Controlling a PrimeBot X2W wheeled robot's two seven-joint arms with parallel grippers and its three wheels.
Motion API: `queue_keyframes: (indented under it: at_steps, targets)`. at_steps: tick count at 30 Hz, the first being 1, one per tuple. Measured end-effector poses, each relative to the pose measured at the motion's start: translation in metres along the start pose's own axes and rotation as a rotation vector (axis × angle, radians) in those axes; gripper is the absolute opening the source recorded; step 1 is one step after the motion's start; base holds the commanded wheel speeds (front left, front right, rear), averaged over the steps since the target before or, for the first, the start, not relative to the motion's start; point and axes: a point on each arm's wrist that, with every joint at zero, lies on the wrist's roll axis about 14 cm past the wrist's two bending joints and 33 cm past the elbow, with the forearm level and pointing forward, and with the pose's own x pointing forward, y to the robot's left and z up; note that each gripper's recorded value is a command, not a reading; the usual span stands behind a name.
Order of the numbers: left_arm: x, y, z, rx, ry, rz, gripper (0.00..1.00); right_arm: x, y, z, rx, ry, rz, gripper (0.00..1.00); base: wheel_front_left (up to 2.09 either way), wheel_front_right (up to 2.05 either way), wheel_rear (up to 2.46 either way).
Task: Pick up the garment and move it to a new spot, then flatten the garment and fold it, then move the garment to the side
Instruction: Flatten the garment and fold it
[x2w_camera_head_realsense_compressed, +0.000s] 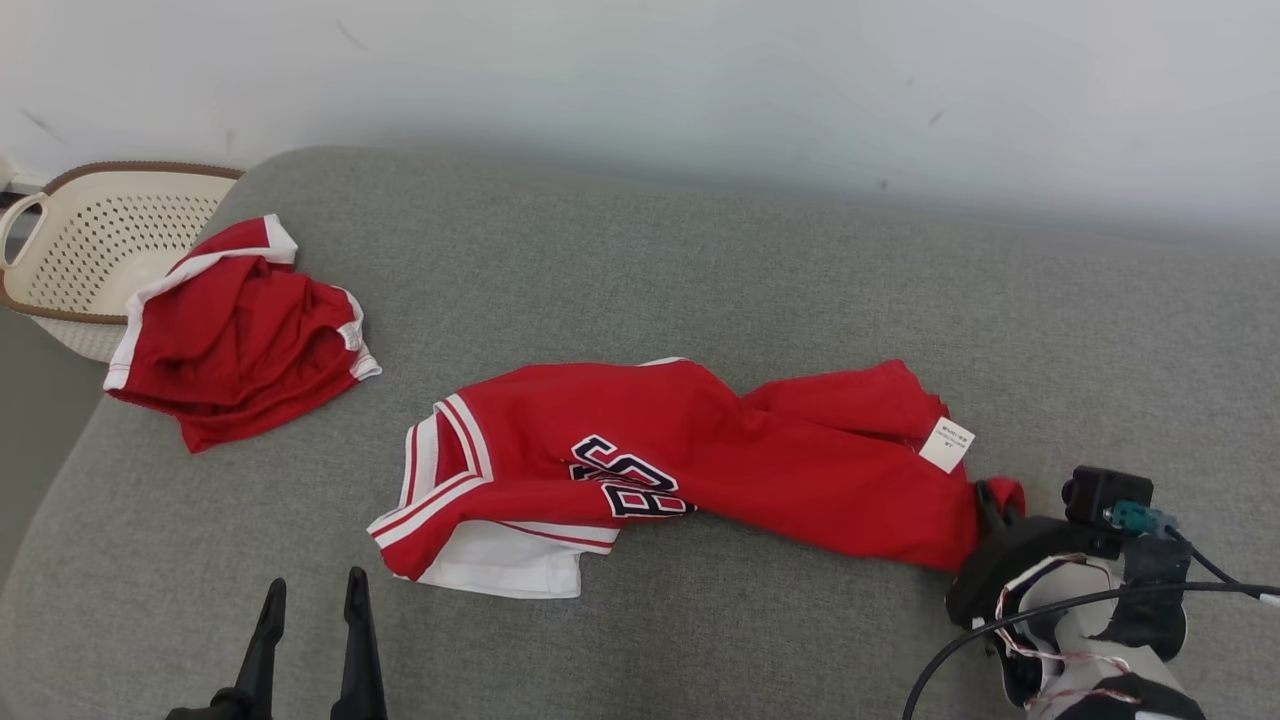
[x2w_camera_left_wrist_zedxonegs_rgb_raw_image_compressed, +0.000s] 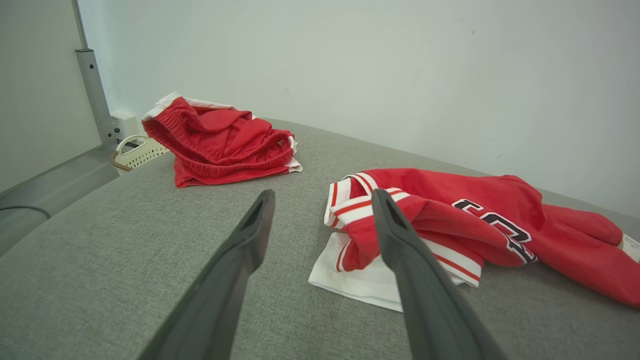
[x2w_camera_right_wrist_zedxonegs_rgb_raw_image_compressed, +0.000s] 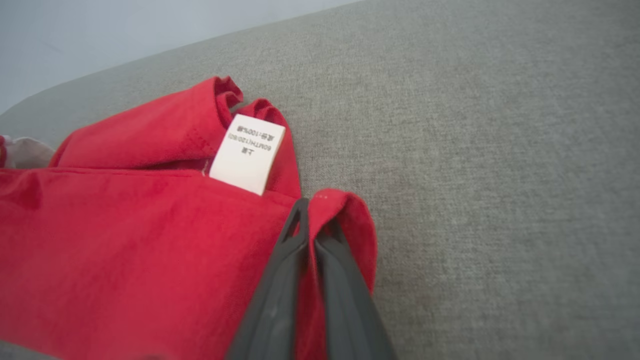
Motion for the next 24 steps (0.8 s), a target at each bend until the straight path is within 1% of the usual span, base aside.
queue_keyframes:
  at_steps: [5,8,12,14,20,24]
  targets:
    - [0.001,0.004,-0.003,0.003,0.009,0.015,1.00,0.008,0.006,0.031,-0.014,-0.098,0.022,0.00,0.00,0.00,0.00]
    - [0.002,0.001,-0.004,-0.003,0.008,0.004,1.00,0.011,0.015,0.068,-0.035,-0.183,0.047,0.00,0.00,0.00,0.00]
    - [0.002,-0.003,-0.001,-0.012,-0.001,-0.009,1.00,0.010,0.031,0.131,-0.070,-0.310,0.092,0.00,0.00,0.00,0.00]
    - [0.002,-0.004,0.001,-0.016,-0.005,-0.012,1.00,0.008,0.039,0.157,-0.080,-0.351,0.114,0.00,0.00,0.00,0.00]
    - [-0.001,-0.002,0.000,-0.020,-0.002,-0.006,1.00,0.000,0.061,0.217,-0.124,-0.446,0.167,0.00,0.00,0.00,0.00]
    - [-0.005,0.003,-0.001,-0.019,0.005,0.009,1.00,-0.004,0.073,0.243,-0.134,-0.491,0.195,0.00,0.00,0.00,0.00]
